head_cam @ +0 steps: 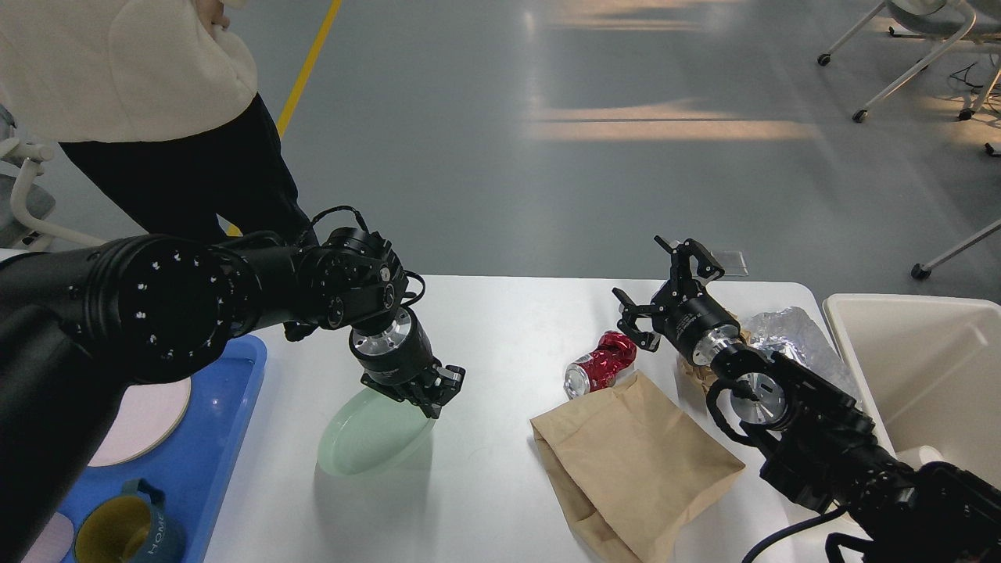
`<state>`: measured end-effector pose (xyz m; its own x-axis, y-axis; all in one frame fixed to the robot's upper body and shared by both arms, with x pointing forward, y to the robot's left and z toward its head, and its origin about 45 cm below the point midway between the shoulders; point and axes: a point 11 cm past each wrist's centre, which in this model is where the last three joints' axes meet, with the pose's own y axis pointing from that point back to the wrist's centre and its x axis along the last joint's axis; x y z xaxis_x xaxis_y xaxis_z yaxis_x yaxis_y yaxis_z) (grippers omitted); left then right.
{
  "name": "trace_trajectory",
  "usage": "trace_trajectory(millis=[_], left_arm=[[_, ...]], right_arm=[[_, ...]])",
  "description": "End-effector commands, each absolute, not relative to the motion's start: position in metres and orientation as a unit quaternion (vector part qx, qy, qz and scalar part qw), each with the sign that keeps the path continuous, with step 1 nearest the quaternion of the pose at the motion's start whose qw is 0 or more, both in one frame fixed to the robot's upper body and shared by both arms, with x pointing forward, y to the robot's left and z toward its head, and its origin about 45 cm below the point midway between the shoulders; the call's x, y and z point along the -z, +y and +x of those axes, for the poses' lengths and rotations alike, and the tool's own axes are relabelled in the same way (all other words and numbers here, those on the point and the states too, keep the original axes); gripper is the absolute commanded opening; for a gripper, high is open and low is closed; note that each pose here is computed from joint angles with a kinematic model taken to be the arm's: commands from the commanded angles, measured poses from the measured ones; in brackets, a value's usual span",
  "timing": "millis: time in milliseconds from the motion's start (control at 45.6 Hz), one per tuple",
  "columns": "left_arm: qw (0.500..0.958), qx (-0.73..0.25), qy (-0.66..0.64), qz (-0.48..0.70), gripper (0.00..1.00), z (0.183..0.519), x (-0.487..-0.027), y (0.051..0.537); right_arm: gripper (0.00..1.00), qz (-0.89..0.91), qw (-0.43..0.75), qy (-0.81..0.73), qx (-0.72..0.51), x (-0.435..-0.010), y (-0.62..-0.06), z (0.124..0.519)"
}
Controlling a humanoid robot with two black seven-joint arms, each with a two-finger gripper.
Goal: Tidy desktop
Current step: 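Lift the green plate and swing it toward the blue tray, then lower the green plate onto the pink plate in the tray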
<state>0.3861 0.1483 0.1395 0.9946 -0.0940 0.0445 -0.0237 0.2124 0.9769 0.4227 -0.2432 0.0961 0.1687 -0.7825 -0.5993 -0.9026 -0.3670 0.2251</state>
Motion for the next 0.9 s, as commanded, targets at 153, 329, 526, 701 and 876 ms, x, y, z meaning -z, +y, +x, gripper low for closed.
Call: trace_trajectory(millis=[153, 329, 526, 701, 876], left_arm=[[0.771, 0.060, -0.030, 0.633, 0.00, 0.407, -0.217, 0.151], [0.770, 0.034, -0.050, 0.635, 0.00, 0.422, -0.245, 0.158], [0.768, -0.003, -0.082, 0.635, 0.00, 0.441, -0.290, 0.165], [0.756, -0.032, -0.099, 0.646, 0.00, 0.452, -0.319, 0.182], [0.741, -0.084, -0.091, 0.660, 0.00, 0.462, -0.345, 0.229]], right_arm=[[1.00, -0.759, 0.091, 0.555, -0.329, -0.096, -0.243, 0.422], [1.00, -0.759, 0.092, 0.555, -0.328, -0.096, -0.244, 0.423], [1.00, -0.759, 0.091, 0.555, -0.328, -0.096, -0.243, 0.422], [1.00, -0.759, 0.092, 0.555, -0.328, -0.096, -0.244, 0.423], [1.00, -0.759, 0.092, 0.555, -0.328, -0.096, -0.244, 0.423]])
